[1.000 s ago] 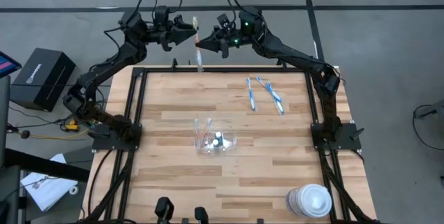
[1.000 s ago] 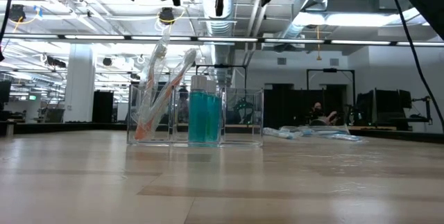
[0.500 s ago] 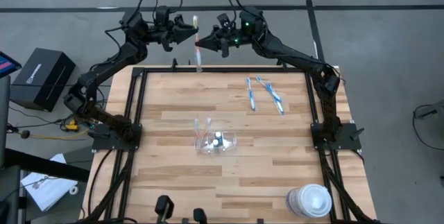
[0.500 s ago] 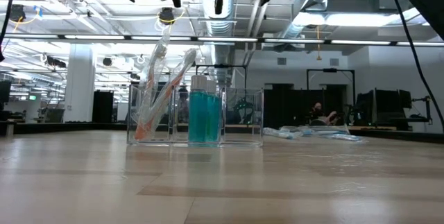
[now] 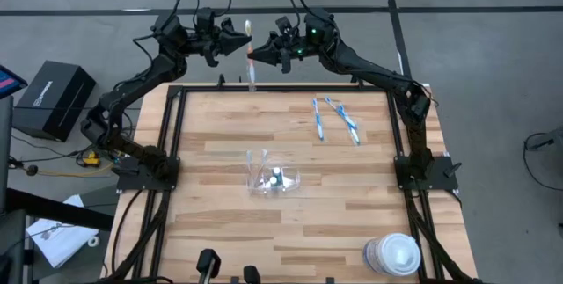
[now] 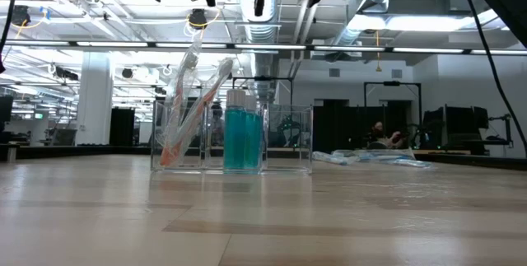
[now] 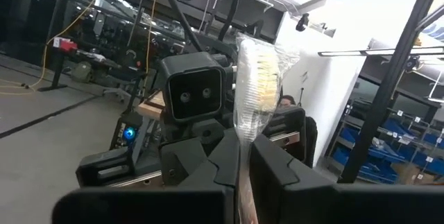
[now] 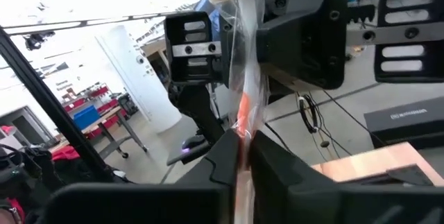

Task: Pick & Place toothbrushing station
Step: Put the orange toothbrush into the transparent organizer

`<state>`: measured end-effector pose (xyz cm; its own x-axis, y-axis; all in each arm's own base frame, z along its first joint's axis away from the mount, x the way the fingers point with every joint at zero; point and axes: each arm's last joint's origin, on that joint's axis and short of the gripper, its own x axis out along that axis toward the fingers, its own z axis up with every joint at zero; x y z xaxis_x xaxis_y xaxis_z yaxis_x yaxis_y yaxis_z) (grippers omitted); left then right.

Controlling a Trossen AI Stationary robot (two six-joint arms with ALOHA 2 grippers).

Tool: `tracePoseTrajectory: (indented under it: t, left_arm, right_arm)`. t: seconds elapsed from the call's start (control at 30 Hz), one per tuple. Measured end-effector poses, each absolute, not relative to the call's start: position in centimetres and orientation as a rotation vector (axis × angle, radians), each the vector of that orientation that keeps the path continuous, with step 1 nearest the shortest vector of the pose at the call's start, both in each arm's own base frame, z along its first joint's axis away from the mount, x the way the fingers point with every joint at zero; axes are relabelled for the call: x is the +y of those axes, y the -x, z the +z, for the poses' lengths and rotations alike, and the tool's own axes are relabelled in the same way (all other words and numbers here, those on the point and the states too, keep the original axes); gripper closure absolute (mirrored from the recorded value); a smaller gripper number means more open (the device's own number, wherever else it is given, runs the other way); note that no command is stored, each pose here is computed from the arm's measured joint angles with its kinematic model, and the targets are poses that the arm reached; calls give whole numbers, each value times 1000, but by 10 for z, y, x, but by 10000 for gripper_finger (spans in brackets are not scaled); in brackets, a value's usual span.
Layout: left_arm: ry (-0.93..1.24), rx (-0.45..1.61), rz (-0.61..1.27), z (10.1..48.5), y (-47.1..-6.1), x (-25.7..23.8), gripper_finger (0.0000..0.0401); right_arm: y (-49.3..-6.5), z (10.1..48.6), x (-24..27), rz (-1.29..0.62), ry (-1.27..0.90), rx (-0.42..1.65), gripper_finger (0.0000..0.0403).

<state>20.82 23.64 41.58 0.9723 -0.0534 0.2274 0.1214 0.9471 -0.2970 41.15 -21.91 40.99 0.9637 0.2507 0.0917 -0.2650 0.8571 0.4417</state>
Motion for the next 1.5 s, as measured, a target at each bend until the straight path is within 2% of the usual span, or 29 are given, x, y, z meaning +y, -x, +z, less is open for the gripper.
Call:
tracePoseTrajectory:
  t: [0.33, 0.47, 0.63, 0.87, 1.07, 1.2, 1.37, 1.5]
  left_arm:
    - [308, -201, -93, 414, -201, 242, 395]
    - [298, -181, -103, 414, -191, 249, 395]
    - [237, -160, -86, 413, -172, 261, 395]
    - [195, -99, -154, 411, -153, 268, 395]
    - [149, -85, -222, 407, -165, 259, 395]
    - [134, -97, -235, 398, -179, 242, 395]
    - [154, -150, -137, 386, -192, 213, 395]
    - [187, -165, -50, 374, -209, 179, 395]
  right_arm:
    - [-406, 412, -228, 265, -501, -48, 183]
    - [-397, 413, -242, 229, -496, -61, 139]
    - [-383, 414, -264, 173, -493, -76, 146]
    - [-349, 441, -295, 104, -424, -122, 209]
    - [-309, 482, -309, 33, -334, -115, 252]
    - [-281, 497, -314, -103, -257, -76, 258]
    - [-246, 499, -310, -283, -244, 45, 250]
    - [-233, 503, -295, -319, -191, 127, 243]
